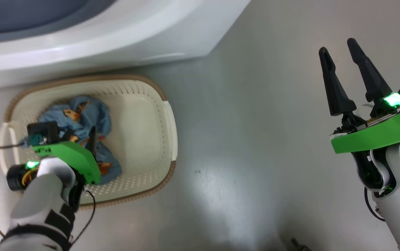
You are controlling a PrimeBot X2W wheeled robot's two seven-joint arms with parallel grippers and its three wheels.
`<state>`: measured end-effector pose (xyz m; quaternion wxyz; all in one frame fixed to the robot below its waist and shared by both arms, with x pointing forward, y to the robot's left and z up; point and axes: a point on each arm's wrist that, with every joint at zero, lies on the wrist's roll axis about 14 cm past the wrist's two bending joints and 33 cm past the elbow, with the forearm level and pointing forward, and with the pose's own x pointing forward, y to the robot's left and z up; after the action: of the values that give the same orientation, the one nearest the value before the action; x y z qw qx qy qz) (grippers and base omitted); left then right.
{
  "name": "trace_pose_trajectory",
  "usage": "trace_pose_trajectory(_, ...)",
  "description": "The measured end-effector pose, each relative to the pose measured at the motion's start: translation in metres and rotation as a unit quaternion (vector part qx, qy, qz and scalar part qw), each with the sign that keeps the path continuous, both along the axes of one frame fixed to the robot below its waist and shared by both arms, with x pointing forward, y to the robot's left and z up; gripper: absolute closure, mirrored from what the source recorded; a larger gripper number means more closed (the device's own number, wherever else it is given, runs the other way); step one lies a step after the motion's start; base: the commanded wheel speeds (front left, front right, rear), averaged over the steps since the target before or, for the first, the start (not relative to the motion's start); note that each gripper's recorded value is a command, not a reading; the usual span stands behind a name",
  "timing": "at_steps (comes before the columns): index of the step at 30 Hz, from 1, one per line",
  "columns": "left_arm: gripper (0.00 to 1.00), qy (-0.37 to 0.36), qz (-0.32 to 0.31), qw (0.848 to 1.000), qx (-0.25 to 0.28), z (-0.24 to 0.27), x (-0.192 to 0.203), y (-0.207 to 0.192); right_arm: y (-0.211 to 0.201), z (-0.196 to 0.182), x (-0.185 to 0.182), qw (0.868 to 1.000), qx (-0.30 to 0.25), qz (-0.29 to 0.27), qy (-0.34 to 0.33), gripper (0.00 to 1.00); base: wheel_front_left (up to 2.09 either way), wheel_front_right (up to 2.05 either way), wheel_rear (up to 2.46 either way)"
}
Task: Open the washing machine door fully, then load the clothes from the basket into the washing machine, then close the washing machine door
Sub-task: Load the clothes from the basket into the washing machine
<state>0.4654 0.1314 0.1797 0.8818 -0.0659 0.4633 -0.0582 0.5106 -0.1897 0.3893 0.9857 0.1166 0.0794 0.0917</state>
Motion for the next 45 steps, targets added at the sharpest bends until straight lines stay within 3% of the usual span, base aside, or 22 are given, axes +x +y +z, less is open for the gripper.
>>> trace_pose_trajectory(19, 0.0, 0.096, -0.006, 0.995, 0.024, -0.085, 0.012, -0.003, -0.024, -0.065, -0.001, 0.998, -0.02, -0.028, 0.061, 0.0, 0.0, 0.0, 0.0)
trace_pose_trajectory(35, 0.0, 0.132, -0.013, 0.988, 0.079, -0.118, 0.007, 0.003, -0.038, -0.078, -0.005, 0.996, -0.033, -0.046, 0.076, 0.0, 0.0, 0.0, 0.0)
trace_pose_trajectory(36, 0.12, 0.131, -0.014, 0.988, 0.079, -0.118, 0.007, 0.003, -0.038, -0.078, -0.005, 0.996, -0.032, -0.046, 0.076, 0.0, 0.0, 0.0, 0.0)
trace_pose_trajectory(37, 0.52, 0.128, -0.014, 0.989, 0.078, -0.118, 0.009, 0.004, -0.039, -0.078, -0.005, 0.996, -0.033, -0.046, 0.076, 0.0, 0.0, 0.0, 0.0)
trace_pose_trajectory(38, 1.0, 0.125, -0.014, 0.989, 0.08, -0.118, 0.01, 0.006, -0.039, -0.077, -0.006, 0.995, -0.033, -0.047, 0.076, 0.0, 0.0, 0.0, 0.0)
trace_pose_trajectory(45, 1.0, 0.114, -0.018, 0.991, 0.066, -0.11, 0.016, 0.001, -0.039, -0.069, -0.004, 0.996, -0.032, -0.048, 0.067, 0.0, 0.0, 0.0, 0.0)
